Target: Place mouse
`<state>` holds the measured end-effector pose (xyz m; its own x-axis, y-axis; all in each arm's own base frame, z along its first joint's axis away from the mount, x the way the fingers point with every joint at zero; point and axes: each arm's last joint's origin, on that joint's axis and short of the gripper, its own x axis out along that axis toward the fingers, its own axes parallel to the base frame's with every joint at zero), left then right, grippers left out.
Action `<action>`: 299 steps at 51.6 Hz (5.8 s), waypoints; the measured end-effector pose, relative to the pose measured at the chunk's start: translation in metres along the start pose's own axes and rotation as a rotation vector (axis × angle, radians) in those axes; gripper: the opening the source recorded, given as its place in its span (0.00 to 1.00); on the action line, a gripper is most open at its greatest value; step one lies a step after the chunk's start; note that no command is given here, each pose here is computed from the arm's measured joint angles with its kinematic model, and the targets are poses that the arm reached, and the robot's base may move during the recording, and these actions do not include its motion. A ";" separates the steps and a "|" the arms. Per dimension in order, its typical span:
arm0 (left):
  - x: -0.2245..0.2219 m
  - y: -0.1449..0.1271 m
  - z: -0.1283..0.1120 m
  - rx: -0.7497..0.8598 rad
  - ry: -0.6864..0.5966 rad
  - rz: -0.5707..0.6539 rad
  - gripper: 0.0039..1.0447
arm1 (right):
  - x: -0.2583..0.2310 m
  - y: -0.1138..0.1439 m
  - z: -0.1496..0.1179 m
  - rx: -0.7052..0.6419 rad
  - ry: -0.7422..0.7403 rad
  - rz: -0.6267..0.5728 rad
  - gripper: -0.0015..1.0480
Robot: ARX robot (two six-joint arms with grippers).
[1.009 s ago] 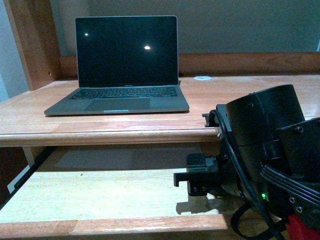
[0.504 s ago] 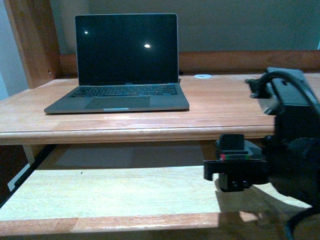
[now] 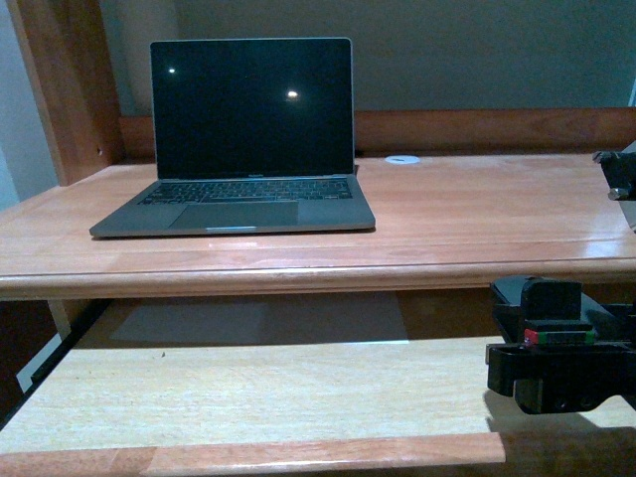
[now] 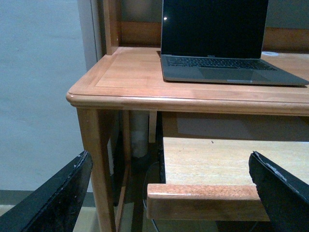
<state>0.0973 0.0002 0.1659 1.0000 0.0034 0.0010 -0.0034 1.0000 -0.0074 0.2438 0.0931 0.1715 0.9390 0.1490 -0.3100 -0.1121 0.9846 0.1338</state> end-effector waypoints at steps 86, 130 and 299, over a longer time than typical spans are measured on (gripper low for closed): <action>0.000 0.000 0.000 0.002 -0.003 -0.001 0.94 | 0.138 0.011 -0.008 -0.032 0.091 -0.095 0.60; 0.000 0.000 0.000 0.002 -0.003 -0.001 0.94 | 0.252 -0.044 -0.014 0.027 0.199 -0.247 0.60; 0.000 0.000 0.000 0.002 -0.003 -0.001 0.94 | -0.142 -0.076 -0.036 -0.114 -0.339 -0.132 0.02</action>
<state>0.0973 0.0001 0.1662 1.0000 0.0023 0.0036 -0.0023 1.0000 -0.0059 0.1076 0.0000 0.1710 0.9999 0.0004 0.0135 -0.0004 1.0000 0.0021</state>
